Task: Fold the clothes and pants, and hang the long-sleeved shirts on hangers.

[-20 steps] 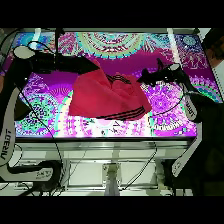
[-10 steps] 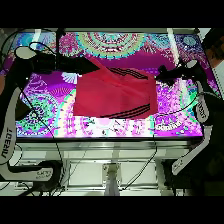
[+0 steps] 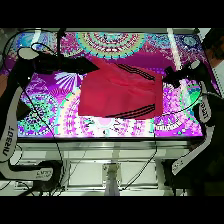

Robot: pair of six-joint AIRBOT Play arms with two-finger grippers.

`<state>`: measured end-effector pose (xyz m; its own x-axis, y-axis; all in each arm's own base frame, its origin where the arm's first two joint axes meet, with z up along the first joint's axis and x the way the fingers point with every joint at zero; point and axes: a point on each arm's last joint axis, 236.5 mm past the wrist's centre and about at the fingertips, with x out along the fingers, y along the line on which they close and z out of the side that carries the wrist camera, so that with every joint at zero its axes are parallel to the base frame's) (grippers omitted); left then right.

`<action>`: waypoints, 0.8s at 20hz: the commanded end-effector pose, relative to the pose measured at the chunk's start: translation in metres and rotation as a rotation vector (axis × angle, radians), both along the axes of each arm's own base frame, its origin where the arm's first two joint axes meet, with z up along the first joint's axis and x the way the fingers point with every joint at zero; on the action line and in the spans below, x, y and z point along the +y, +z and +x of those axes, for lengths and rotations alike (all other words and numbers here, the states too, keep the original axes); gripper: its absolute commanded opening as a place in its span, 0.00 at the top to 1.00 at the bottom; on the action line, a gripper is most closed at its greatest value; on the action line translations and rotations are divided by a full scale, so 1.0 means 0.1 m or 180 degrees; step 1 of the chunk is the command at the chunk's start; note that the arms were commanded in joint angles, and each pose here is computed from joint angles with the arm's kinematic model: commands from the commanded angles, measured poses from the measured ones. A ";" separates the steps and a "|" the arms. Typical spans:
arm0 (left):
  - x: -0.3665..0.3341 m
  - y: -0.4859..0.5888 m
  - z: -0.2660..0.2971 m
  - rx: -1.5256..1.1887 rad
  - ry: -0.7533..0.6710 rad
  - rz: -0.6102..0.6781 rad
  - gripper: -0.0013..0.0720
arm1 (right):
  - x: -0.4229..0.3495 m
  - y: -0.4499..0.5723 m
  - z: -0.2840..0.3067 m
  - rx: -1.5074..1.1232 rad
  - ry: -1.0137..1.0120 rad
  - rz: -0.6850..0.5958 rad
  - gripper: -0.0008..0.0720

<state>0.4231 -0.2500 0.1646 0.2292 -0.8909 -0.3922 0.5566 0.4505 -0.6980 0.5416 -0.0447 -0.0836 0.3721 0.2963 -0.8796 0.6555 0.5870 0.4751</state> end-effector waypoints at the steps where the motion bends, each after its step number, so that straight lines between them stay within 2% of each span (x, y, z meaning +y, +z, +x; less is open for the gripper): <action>1: 0.06 -0.10 0.03 -0.0023 0.0024 0.0154 0.72 | -0.07 0.01 0.00 0.0028 -0.0114 0.0013 0.89; 2: 0.10 -0.17 0.04 -0.0041 0.0033 0.0274 0.91 | -0.05 0.06 0.02 -0.0003 -0.0108 0.0039 0.71; 3: 0.15 -0.27 0.05 -0.0063 0.0044 0.0427 0.97 | -0.08 0.16 0.06 -0.0049 -0.0061 0.0023 0.53; 4: 0.22 -0.37 0.06 -0.0081 0.0042 0.0607 0.97 | -0.12 0.31 0.10 -0.0154 0.0103 -0.0050 0.50; 6: 0.41 -0.60 0.07 0.0041 0.0146 0.0975 0.97 | -0.23 0.65 0.12 -0.0285 0.0387 -0.0172 0.49; 7: 0.50 -0.70 0.07 0.0069 0.0166 0.1146 0.97 | -0.28 0.81 0.09 -0.0324 0.0563 -0.0234 0.57; 8: 0.56 -0.79 0.06 0.0103 0.0182 0.1276 0.98 | -0.31 0.92 0.05 -0.0359 0.0760 -0.0320 0.99; 11: 0.63 -1.11 -0.08 0.0548 0.0311 0.1300 0.98 | -0.29 1.00 -0.08 -0.0377 0.1244 -0.0495 0.97; 16: 0.75 -1.60 -0.48 0.1067 0.0618 0.1306 0.98 | 0.22 0.81 -0.41 -0.0314 0.1723 -0.0273 0.97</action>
